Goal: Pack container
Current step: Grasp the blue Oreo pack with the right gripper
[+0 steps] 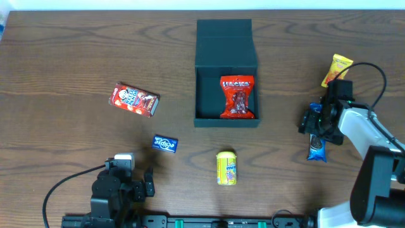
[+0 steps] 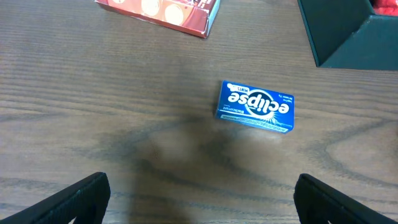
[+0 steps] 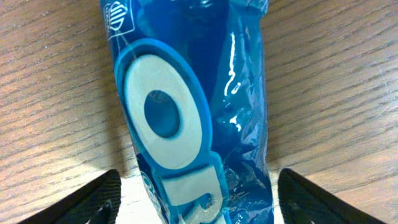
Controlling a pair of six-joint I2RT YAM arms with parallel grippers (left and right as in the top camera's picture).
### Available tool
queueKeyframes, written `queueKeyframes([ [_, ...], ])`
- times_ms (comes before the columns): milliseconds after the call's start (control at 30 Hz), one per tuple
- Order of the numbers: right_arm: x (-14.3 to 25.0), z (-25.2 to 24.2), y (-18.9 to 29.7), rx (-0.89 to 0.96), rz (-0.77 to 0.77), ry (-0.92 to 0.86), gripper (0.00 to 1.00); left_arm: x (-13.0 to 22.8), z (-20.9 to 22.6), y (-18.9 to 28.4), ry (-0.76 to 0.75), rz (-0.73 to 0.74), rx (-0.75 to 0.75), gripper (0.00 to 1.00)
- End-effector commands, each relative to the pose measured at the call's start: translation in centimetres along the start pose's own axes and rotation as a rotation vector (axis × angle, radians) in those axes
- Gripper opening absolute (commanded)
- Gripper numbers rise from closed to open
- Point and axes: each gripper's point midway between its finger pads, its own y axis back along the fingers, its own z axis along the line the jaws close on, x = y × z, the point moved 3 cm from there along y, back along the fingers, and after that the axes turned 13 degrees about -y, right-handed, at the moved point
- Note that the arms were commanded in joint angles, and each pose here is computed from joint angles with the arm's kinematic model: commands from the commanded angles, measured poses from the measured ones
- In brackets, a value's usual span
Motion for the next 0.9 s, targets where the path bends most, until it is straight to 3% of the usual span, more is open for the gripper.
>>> queueKeyframes([
  [0, 0.53, -0.02, -0.32, 0.007, 0.014, 0.013, 0.75, 1.59, -0.15, -0.7, -0.016, 0.059, 0.007, 0.96],
  [333, 0.62, -0.06, -0.37, 0.009, 0.017, 0.01, 0.56, 1.59, -0.15, -0.7, -0.016, 0.059, 0.007, 0.96],
  [867, 0.64, -0.06, -0.38, 0.009, 0.017, 0.011, 0.42, 1.59, -0.15, -0.7, -0.016, 0.059, 0.007, 0.95],
])
